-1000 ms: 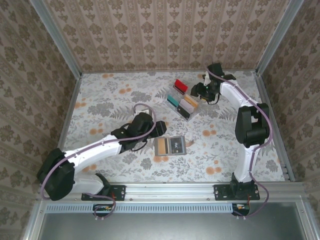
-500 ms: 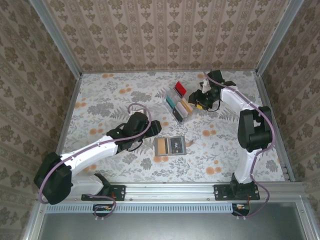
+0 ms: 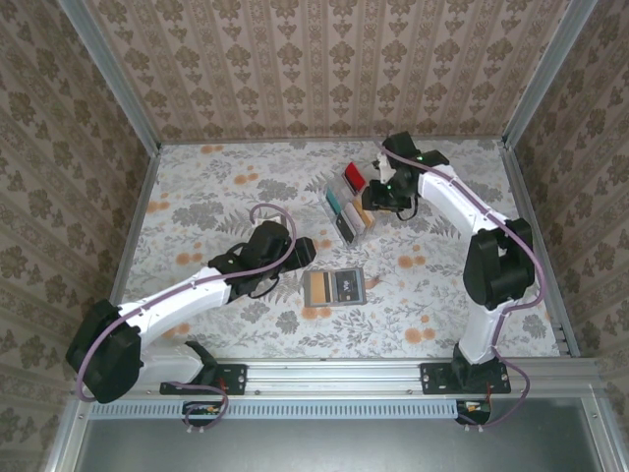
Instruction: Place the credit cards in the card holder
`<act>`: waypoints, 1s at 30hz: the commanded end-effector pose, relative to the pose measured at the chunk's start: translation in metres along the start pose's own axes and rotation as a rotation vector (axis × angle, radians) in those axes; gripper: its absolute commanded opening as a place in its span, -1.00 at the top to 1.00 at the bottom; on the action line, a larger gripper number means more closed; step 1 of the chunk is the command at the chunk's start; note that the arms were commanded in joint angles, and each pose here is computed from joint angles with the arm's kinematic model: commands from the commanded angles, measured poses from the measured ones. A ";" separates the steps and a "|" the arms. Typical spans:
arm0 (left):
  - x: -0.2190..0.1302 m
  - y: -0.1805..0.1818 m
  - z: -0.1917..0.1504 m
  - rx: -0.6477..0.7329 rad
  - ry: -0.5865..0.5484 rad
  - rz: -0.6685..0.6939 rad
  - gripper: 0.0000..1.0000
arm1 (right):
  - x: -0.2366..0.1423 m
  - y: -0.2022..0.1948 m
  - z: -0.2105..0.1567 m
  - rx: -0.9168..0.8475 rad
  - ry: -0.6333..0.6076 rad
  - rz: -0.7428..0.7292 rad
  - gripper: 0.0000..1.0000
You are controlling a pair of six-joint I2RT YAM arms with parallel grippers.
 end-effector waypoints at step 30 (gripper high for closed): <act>-0.004 0.002 0.001 0.005 -0.004 -0.017 -0.49 | 0.050 0.031 0.003 -0.524 0.107 -0.625 0.18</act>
Point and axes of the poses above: each hand's point on the last joint's axis, 136 mm out from that joint toward the fingers, its own x axis out along the fingers, its own y axis along the line the jaws close on, z = x × y, the point moved 5 cm from there along -x, back along the fingers, and after that the axes turned 5 degrees about -x, right-handed, at the moved point
